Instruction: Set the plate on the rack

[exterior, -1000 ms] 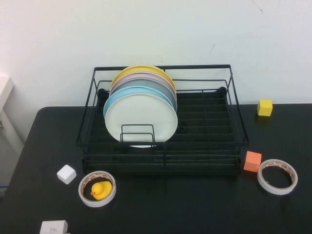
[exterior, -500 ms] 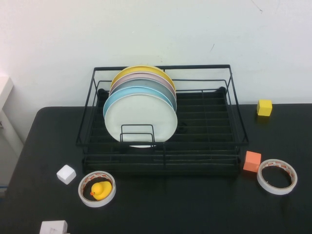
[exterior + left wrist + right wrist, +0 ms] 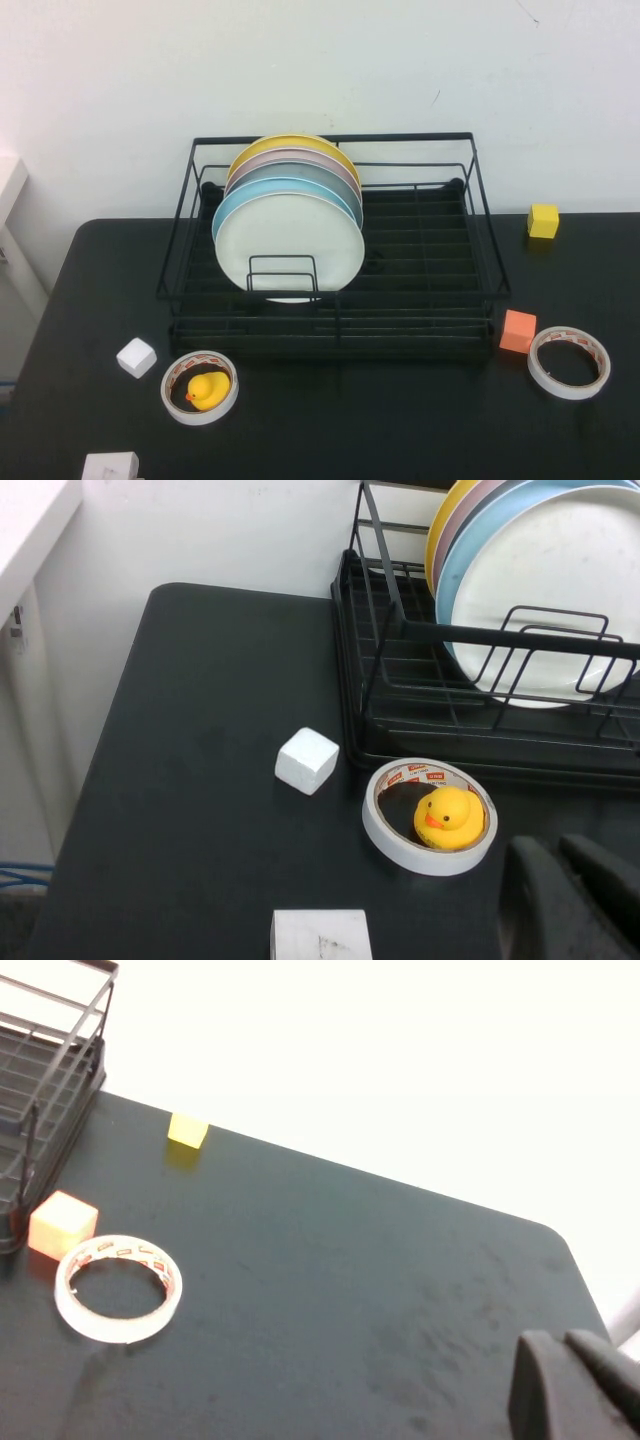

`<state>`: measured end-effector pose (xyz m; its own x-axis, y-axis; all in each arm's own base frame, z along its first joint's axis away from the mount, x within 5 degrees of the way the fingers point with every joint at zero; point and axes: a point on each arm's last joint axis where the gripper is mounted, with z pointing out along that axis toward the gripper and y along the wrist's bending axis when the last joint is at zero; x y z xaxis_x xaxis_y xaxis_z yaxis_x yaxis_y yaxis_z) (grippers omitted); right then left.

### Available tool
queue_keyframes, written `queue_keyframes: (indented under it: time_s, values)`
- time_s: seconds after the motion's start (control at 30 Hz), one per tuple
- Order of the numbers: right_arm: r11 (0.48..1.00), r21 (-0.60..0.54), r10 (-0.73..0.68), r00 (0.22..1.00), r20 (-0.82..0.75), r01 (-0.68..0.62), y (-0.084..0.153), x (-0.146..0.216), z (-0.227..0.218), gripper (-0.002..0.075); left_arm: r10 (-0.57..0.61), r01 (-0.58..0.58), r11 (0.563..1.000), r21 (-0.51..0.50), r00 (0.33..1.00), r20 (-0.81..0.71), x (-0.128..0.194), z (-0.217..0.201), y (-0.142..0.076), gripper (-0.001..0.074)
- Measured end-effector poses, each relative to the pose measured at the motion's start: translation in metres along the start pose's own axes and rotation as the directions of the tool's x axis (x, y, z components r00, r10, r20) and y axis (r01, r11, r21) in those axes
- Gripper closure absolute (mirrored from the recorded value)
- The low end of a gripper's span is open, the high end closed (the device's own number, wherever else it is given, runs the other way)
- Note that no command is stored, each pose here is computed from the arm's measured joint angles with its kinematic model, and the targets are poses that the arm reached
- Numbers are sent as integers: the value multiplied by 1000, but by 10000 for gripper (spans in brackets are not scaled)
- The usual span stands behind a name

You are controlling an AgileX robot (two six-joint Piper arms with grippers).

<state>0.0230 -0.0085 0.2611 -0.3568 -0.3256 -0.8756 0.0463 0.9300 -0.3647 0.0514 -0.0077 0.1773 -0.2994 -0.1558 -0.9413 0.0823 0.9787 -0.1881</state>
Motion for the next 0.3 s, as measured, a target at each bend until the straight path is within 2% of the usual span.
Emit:
queue_keyframes:
  time_s: [0.3]
  values:
    - [999,-40,-19,999,26,20,6,8,10,728,0,0,1000,0,1000,0,0,0,0,735]
